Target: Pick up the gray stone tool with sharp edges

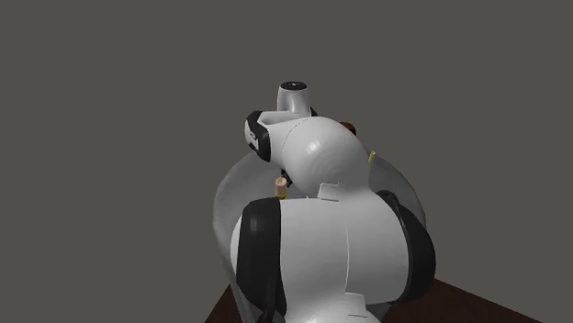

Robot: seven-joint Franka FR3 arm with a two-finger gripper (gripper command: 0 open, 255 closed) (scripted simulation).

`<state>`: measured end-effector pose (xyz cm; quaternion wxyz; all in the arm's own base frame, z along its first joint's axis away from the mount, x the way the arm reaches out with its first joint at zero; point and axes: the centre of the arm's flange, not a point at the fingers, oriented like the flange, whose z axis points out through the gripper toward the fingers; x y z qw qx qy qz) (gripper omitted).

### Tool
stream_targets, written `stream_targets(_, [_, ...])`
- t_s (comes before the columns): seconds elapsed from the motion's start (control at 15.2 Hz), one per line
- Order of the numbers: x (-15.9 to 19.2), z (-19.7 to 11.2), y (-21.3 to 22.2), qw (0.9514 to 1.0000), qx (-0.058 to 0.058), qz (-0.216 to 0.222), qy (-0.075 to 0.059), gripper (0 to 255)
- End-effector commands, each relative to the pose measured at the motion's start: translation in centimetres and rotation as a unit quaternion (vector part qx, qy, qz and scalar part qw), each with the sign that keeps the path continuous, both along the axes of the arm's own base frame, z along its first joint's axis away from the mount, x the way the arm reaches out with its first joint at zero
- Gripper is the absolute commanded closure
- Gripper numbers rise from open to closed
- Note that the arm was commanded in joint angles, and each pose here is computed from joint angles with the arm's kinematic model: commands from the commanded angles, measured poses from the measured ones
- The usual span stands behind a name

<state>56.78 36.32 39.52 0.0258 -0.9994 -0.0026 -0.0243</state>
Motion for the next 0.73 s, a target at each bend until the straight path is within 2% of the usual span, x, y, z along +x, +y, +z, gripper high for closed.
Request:
stream_targets(0.0, [0.0, 1.2, 0.1, 1.0, 0.0, 0.0, 0.0, 255])
stream_targets(0.53, [0.0, 5.4, 0.1, 1.0, 0.0, 0.0, 0.0, 255])
stream_targets(0.66, [0.0, 5.5, 0.1, 1.0, 0.0, 0.0, 0.0, 255])
